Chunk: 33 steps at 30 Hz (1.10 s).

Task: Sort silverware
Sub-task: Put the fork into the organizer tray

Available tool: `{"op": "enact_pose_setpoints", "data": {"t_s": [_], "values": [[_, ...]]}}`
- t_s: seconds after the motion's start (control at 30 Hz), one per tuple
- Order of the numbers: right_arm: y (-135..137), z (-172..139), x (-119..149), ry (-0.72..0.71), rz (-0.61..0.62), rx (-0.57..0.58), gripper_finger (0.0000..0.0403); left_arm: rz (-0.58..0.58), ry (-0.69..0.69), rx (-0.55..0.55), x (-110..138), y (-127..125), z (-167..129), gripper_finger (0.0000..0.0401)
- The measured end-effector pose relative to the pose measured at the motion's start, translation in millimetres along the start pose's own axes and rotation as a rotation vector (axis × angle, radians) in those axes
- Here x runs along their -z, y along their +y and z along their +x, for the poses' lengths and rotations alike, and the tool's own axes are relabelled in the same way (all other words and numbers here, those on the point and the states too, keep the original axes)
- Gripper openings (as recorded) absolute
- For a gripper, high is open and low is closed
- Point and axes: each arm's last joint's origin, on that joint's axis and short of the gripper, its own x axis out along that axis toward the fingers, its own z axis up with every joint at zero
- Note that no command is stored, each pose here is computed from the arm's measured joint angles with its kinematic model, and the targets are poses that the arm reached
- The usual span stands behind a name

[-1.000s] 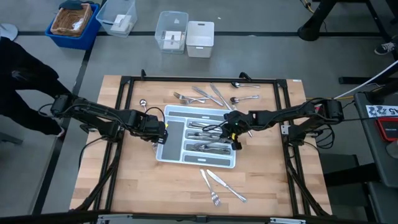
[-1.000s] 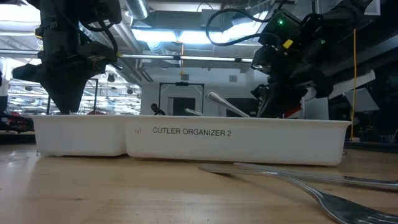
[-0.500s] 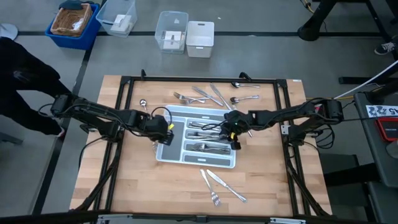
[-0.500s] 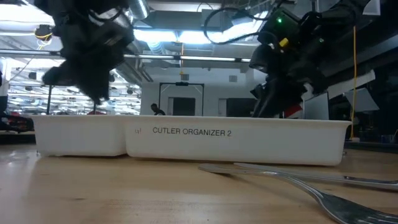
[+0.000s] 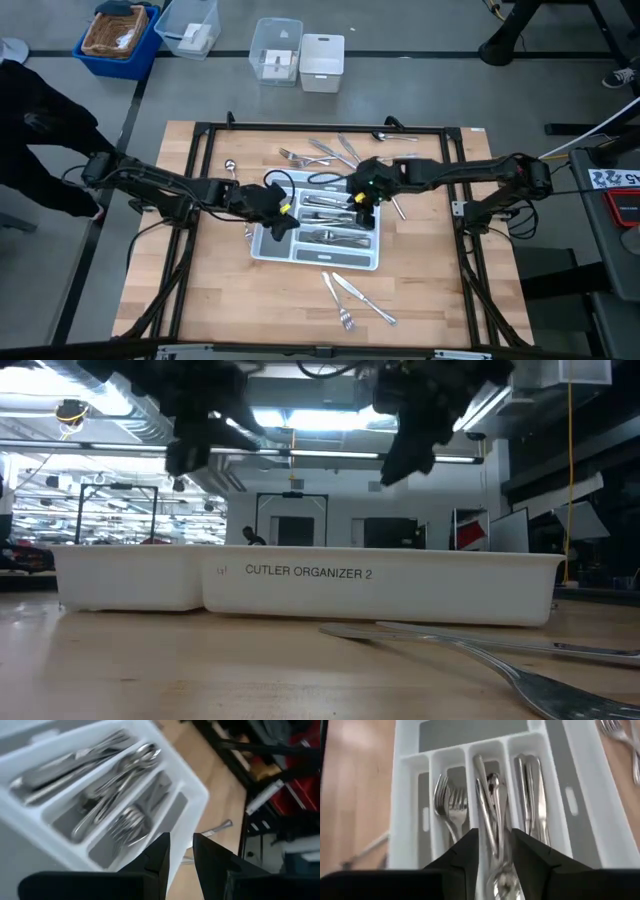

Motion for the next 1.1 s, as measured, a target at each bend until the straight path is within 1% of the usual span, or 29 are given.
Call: {"op": "enact_pose_setpoints", "data": {"t_s": [0.1, 0.17, 0.23, 0.33, 0.43, 0.57, 0.67, 0.73, 0.8, 1.0, 1.1], "values": [[4, -14, -9, 0.035, 0.156, -0.005, 0.0115, 0.044, -0.01, 0.028, 1, -4, 0, 0.0074], [7, -20, -11, 0.061, 0.249, -0.044, 0.0114, 0.066, -0.009, 0.04, 2, -6, -1, 0.0074], [14, -21, -11, 0.086, 0.298, -0.088, 0.0114, 0.114, -0.005, 0.048, 5, -9, -1, 0.0074], [27, -20, -9, 0.104, 0.294, -0.128, 0.0114, 0.23, -0.019, 0.085, 7, -14, -1, 0.0074], [40, -19, -5, 0.124, 0.308, -0.15, 0.0114, 0.382, -0.085, 0.158, 6, -25, 1, 0.0074], [58, -18, 0, 0.159, 0.416, -0.17, 0.0114, 0.623, -0.2, 0.266, 8, -40, 11, 0.0074], [74, -18, 5, 0.192, 0.484, -0.186, 0.0114, 0.744, -0.245, 0.297, 12, -48, 25, 0.0074], [84, -18, 9, 0.213, 0.508, -0.196, 0.0114, 0.804, -0.228, 0.308, 14, -53, 37, 0.0074], [92, -18, 13, 0.235, 0.533, -0.21, 0.0114, 0.856, -0.189, 0.343, 16, -58, 51, 0.0074], [113, -21, 22, 0.312, 0.653, -0.246, 0.0114, 0.998, -0.041, 0.511, 27, -75, 96, 0.0074], [121, -22, 26, 0.344, 0.671, -0.26, 0.0114, 1.092, 0.06, 0.529, 38, -82, 116, 0.0074]]}}
